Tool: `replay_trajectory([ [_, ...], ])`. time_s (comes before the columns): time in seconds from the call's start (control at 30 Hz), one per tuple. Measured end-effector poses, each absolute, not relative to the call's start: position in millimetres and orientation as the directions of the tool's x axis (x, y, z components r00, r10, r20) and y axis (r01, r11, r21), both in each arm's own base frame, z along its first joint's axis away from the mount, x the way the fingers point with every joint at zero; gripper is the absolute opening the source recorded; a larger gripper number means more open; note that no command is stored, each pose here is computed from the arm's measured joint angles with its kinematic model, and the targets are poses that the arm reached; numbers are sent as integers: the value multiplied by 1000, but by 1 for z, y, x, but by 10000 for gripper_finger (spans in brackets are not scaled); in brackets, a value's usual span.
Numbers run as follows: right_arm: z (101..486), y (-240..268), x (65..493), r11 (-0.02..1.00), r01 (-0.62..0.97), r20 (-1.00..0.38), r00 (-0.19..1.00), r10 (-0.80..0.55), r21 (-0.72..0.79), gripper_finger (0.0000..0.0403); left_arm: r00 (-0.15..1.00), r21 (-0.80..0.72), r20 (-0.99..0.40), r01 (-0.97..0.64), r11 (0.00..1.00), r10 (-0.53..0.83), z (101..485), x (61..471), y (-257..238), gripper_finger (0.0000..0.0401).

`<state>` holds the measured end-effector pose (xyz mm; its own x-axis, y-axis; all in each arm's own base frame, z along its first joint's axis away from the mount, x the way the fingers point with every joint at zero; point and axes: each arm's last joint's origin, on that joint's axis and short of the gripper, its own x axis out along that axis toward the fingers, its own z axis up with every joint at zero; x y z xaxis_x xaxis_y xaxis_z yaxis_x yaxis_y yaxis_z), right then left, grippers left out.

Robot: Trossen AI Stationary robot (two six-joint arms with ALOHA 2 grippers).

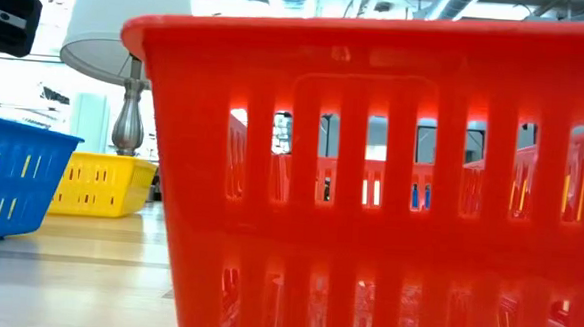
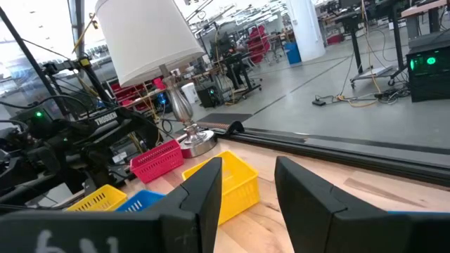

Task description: Stack baskets by color

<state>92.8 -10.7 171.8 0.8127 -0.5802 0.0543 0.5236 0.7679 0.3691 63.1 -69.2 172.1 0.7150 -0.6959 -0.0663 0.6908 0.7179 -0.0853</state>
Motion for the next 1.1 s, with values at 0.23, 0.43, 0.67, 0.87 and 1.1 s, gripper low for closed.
replay_trajectory([
  [0.23, 172, -11, 93, 768, 523, 55, 813, -580, 370, 157, 715, -85, -66, 691, 718, -696, 172, 63, -69, 185],
  [0.43, 172, -11, 93, 768, 524, 54, 813, -580, 369, 157, 715, -85, -66, 691, 718, -696, 172, 63, -69, 185],
  [0.67, 172, -11, 93, 768, 523, 54, 813, -580, 369, 157, 715, -86, -67, 691, 718, -696, 172, 63, -69, 185],
  [0.87, 172, -11, 93, 768, 523, 55, 813, -580, 369, 157, 751, 29, -42, 660, 750, -659, 174, 64, -68, 185],
  [1.1, 172, -11, 93, 768, 523, 55, 813, -580, 369, 157, 798, 18, 66, 599, 801, -598, 184, 66, -67, 185],
])
